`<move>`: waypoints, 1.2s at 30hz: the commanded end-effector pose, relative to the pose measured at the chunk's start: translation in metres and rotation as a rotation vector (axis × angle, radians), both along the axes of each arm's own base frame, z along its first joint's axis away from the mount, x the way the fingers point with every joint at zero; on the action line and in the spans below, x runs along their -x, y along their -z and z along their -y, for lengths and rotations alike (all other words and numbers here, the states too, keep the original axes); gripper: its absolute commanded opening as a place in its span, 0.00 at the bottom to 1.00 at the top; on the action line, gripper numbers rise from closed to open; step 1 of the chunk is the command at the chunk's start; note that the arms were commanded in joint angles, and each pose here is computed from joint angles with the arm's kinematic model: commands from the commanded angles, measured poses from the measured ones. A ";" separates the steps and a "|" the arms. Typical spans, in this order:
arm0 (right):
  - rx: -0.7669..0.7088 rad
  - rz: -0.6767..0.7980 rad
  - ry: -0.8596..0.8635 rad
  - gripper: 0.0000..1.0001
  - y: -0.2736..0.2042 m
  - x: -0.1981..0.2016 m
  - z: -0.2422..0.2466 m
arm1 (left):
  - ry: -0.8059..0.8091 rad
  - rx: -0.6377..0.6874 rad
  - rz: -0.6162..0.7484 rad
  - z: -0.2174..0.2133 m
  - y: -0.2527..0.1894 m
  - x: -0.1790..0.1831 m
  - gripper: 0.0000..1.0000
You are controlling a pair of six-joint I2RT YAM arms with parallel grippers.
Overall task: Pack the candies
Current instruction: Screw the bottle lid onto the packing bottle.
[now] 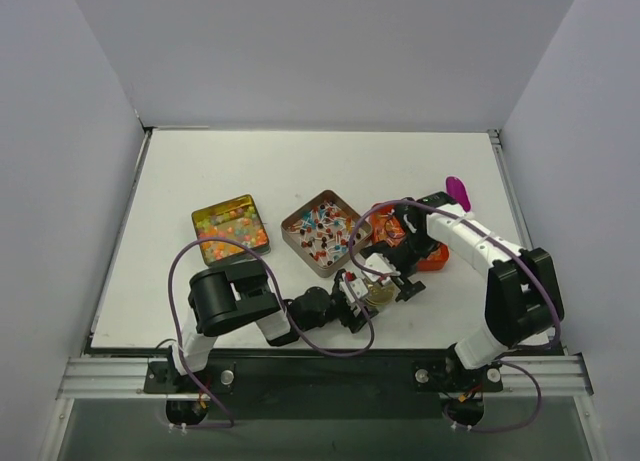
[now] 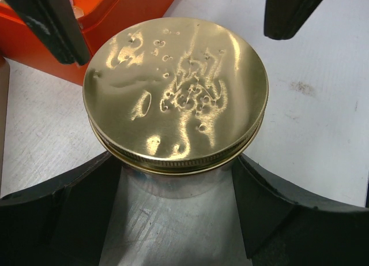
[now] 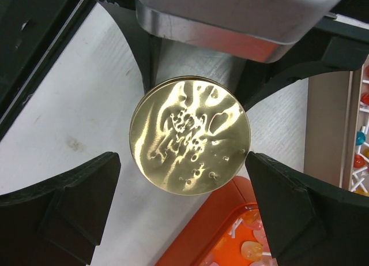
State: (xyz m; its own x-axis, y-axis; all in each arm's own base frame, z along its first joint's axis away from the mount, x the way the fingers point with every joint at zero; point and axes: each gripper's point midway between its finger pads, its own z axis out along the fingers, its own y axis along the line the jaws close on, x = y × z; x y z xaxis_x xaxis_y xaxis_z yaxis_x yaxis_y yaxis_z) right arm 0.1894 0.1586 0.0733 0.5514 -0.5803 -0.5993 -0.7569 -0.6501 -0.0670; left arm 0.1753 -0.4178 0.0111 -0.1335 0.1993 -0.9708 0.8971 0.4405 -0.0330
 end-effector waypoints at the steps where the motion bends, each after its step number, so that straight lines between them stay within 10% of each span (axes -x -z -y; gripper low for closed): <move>1: -0.045 0.048 -0.107 1.00 -0.007 -0.004 -0.009 | 0.020 -0.575 -0.206 -0.105 0.138 0.043 0.00; 21: 0.059 0.011 -0.130 1.00 0.015 -0.008 -0.007 | 0.015 -0.568 -0.231 -0.106 0.139 0.042 0.00; 28: 0.143 -0.074 0.050 0.68 0.021 -0.001 0.000 | 0.015 -0.565 -0.230 -0.105 0.138 0.042 0.00; 36: 0.302 -0.229 0.298 0.63 0.039 0.052 0.020 | 0.008 -0.555 -0.218 -0.104 0.135 0.040 0.00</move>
